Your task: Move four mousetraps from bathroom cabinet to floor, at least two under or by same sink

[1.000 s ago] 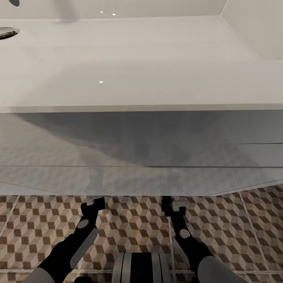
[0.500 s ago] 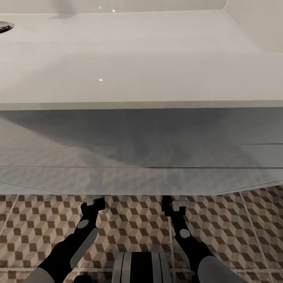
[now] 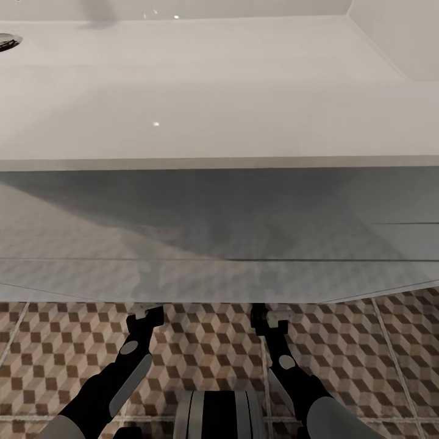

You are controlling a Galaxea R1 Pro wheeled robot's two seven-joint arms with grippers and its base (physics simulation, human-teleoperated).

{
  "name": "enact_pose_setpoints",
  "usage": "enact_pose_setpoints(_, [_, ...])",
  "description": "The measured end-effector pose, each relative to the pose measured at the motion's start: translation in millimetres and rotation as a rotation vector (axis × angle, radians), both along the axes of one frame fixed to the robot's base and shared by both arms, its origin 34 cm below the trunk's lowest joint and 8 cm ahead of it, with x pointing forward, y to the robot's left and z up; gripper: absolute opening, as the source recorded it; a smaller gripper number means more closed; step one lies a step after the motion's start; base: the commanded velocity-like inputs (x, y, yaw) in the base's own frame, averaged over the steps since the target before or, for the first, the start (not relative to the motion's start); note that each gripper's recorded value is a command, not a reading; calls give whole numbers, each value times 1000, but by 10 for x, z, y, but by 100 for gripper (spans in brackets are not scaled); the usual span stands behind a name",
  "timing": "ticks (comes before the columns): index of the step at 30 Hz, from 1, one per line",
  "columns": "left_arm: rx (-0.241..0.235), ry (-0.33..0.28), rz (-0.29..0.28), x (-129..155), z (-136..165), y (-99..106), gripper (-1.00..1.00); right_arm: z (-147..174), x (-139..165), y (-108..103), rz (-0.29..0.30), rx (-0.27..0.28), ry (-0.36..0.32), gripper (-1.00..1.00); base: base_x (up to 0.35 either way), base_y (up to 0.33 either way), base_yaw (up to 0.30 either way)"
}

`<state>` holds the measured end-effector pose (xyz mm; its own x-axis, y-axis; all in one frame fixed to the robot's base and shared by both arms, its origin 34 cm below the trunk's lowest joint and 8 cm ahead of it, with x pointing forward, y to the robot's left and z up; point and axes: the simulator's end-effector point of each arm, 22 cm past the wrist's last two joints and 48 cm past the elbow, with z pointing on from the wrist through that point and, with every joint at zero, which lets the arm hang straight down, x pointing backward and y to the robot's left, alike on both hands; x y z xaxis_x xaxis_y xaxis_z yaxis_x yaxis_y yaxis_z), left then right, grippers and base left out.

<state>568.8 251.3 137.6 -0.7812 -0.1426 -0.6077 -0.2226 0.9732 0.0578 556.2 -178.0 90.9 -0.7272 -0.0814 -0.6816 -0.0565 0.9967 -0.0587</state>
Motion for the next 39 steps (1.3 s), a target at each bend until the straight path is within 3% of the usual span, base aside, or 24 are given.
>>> enact_pose_setpoints(13, [23, 3, 12, -8, -2, 85, -100, 4, 7, 6, -1, 0, -1, -100, 0, 0, 0])
enact_pose_setpoints(23, [117, -2, 97, -4, 117, 308, -100, 5, 9, 6, -1, 0, -1, -100, 0, 0, 0])
enact_pose_setpoints(39, [116, -14, 104, 40, 167, 297, -100, 10, 17, 8, -1, 0, -4, -100, 0, 0, 0])
